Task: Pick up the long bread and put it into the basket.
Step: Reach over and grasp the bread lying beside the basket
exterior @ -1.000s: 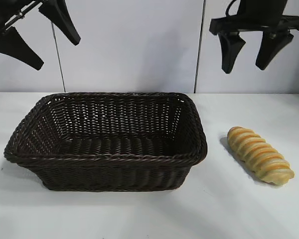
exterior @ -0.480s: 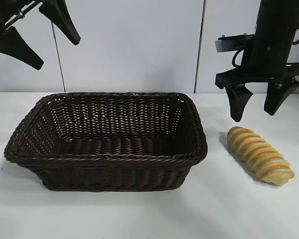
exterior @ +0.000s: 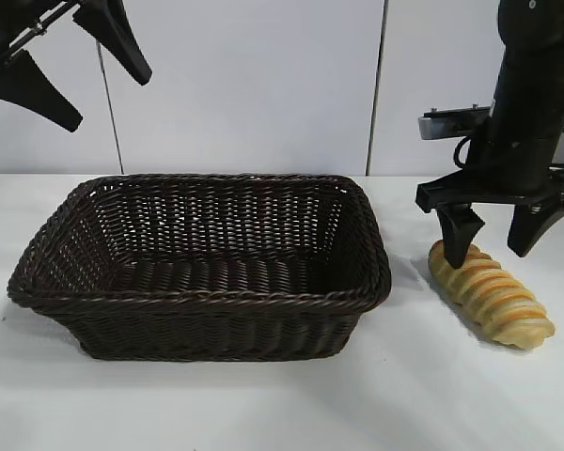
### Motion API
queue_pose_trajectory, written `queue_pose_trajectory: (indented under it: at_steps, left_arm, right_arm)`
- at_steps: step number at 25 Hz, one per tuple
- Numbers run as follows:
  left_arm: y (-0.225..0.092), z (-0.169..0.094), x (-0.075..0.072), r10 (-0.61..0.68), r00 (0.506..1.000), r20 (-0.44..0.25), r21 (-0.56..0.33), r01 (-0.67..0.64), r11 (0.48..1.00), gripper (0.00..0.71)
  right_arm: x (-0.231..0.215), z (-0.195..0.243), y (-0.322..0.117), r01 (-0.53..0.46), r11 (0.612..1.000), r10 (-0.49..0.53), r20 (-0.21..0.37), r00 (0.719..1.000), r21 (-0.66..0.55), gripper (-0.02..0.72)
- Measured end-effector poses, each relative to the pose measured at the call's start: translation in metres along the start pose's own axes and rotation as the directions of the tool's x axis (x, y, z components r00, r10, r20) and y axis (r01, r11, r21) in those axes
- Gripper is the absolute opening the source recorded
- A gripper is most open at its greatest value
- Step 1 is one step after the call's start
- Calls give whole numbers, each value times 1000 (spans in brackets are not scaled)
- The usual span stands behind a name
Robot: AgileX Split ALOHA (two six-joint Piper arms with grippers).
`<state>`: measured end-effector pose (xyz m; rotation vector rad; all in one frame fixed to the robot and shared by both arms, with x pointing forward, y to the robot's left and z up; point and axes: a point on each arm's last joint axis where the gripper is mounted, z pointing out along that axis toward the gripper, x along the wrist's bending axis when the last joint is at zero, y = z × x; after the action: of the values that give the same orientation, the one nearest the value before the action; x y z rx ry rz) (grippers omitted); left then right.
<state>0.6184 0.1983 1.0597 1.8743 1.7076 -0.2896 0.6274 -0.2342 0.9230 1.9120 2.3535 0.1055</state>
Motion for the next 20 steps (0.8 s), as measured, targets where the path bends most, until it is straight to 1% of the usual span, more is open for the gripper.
queue_pose_trajectory:
  at_steps: [8,9,10,13,15,18,20]
  left_arm:
    - [0,0,0,0,1000,0,-2,0,1000,586]
    - [0,0,0,0,1000,0,-3,0,1000,586]
    - [0,0,0,0,1000,0,-3,0,1000,586]
    - [0,0,0,0,1000,-1,-4,0,1000,586]
    - [0,0,0,0,1000,-1,-4,0,1000,586]
    - [0,0,0,0,1000,-1,-4,0,1000,586]
    - [0,0,0,0,1000,-1,-4,0,1000,586]
  right_arm:
    - [1,18,0,6,1000,-6,-3,1000,28,526]
    - [1,19,0,8,1000,-8,-1,1000,28,514]
    - [0,19,0,10,1000,-11,1,1000,29,477]
    - [0,19,0,14,999,-14,5,1000,32,274]
    - [0,19,-1,17,999,-17,5,1000,42,164]
    - [1,15,-2,10,999,-10,-2,1000,51,158]
    - [1,4,-3,3,999,-3,-9,1000,46,158]
